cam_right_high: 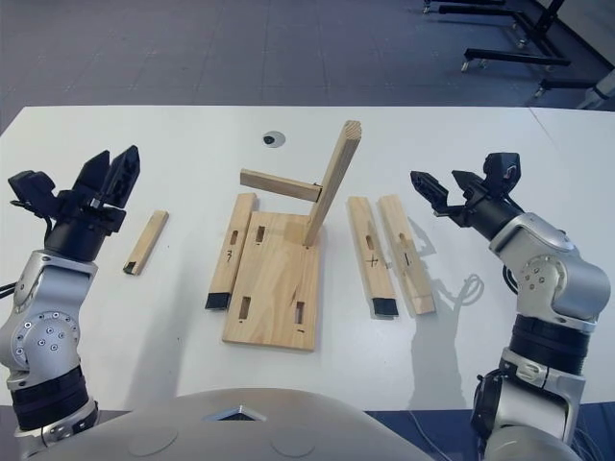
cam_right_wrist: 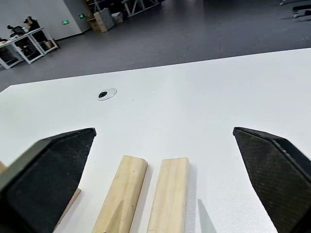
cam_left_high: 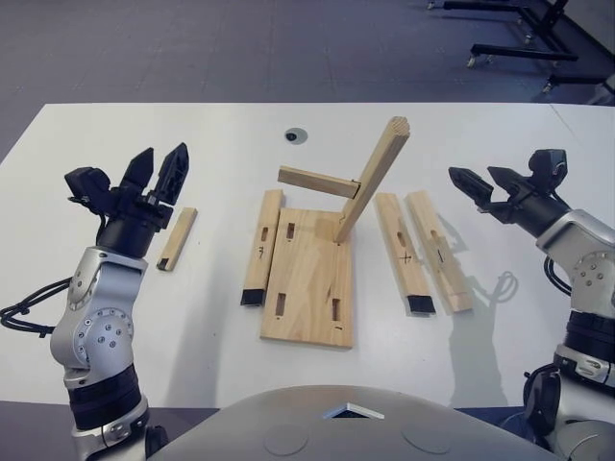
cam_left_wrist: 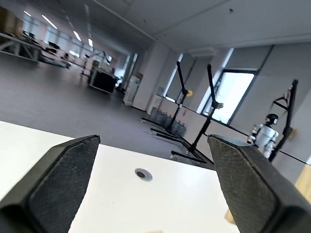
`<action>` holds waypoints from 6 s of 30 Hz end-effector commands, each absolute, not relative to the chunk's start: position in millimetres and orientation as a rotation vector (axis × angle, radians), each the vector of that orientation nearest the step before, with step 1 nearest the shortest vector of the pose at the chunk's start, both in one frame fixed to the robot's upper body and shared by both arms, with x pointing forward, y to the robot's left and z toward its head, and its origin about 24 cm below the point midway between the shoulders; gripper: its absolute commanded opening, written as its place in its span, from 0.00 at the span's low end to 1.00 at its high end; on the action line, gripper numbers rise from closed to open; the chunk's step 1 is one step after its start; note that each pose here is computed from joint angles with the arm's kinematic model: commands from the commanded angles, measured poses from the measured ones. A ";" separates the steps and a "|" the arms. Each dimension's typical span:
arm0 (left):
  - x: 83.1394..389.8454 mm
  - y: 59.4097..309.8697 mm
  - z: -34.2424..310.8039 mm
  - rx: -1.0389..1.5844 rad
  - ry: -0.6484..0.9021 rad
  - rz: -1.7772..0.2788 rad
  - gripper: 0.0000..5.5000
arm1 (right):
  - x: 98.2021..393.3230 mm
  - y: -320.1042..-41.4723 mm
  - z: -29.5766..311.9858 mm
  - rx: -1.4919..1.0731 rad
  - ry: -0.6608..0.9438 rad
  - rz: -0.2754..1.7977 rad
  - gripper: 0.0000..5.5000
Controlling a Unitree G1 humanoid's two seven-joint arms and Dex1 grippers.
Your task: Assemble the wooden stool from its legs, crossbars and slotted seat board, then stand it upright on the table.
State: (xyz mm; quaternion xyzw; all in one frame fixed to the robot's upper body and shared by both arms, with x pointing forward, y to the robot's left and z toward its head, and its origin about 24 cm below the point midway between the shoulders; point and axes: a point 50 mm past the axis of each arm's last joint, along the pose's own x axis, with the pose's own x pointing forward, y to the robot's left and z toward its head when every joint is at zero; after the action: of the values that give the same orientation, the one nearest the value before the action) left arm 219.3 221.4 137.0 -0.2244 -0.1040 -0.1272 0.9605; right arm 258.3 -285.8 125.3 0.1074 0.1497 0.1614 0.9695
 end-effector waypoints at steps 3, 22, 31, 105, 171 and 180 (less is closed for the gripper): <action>222.6 226.3 148.6 -0.431 -0.276 -0.198 0.74 | 258.5 -274.9 127.2 0.058 0.279 0.334 0.95; 226.9 214.1 154.8 -0.464 -0.370 -0.141 0.74 | 217.0 -267.2 59.3 -0.259 0.615 0.236 0.95; 226.8 210.2 157.6 -0.462 -0.383 -0.156 0.74 | 194.6 -266.3 41.1 -0.151 0.815 0.181 0.89; 208.6 133.8 192.6 -0.758 -0.092 -1.490 0.61 | 221.2 -134.7 176.7 0.236 0.001 1.548 0.37; 226.0 199.2 167.7 -0.060 -0.196 -1.340 0.37 | 210.1 -175.8 164.6 0.195 0.077 1.279 0.98; 274.5 249.3 151.7 -0.128 -0.247 -1.283 0.37 | 208.0 -171.1 157.2 0.214 0.083 1.276 0.98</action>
State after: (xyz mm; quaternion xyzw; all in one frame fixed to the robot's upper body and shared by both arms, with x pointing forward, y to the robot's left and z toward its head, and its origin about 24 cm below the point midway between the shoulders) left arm 267.1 243.2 149.8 -0.0674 -0.0999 -0.5808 0.8050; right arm 208.4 -172.8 157.7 0.1028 0.0392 0.5935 0.7973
